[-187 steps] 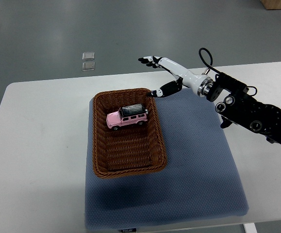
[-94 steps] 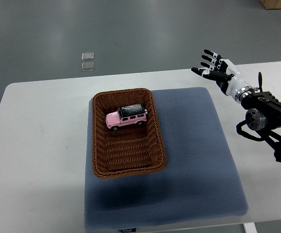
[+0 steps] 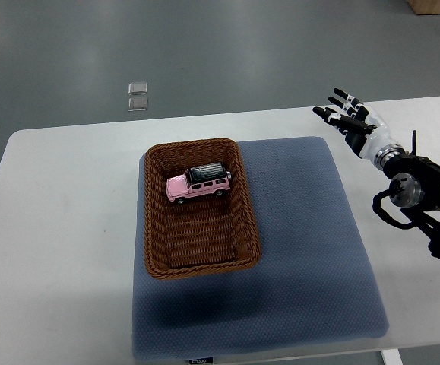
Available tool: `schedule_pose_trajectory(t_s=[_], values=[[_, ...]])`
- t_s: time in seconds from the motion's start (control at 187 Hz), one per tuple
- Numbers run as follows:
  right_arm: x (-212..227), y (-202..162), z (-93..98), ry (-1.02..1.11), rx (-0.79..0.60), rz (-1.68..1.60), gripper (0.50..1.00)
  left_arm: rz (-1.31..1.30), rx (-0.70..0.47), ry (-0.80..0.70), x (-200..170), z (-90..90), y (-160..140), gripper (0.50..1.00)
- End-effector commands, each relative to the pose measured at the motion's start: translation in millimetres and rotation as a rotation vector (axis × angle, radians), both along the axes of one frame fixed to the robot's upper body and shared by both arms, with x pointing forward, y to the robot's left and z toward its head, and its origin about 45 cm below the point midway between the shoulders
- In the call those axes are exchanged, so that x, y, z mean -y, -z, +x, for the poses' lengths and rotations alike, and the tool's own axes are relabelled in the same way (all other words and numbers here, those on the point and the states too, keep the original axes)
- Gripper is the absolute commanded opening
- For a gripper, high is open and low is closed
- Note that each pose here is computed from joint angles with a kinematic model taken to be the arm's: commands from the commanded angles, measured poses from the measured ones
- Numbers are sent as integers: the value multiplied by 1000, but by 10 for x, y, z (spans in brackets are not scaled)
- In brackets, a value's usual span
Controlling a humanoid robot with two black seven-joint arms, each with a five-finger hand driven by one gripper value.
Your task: Place pink car in brown basket
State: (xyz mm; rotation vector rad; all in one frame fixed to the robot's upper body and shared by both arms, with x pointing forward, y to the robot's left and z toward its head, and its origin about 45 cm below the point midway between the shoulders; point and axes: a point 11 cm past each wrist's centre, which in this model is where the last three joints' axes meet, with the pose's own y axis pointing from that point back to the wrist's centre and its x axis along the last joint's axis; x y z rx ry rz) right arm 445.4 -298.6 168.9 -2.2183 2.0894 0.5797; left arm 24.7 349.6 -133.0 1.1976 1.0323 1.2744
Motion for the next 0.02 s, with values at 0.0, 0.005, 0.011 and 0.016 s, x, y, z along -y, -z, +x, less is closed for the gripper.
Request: schedule_pose_trajectory(t_s=[0.0, 0.005, 0.011, 0.016], values=[[27, 18, -4, 6, -4, -6, 917, 0, 0, -2, 0, -1, 0, 1000], [40, 18, 0, 11, -4, -9, 917, 0, 0, -1, 0, -1, 0, 1000], [41, 18, 0, 11, -4, -9, 917, 0, 0, -1, 0, -1, 0, 1000], [44, 30, -6, 10, -7, -10, 917, 0, 0, -1, 0, -1, 0, 1000]])
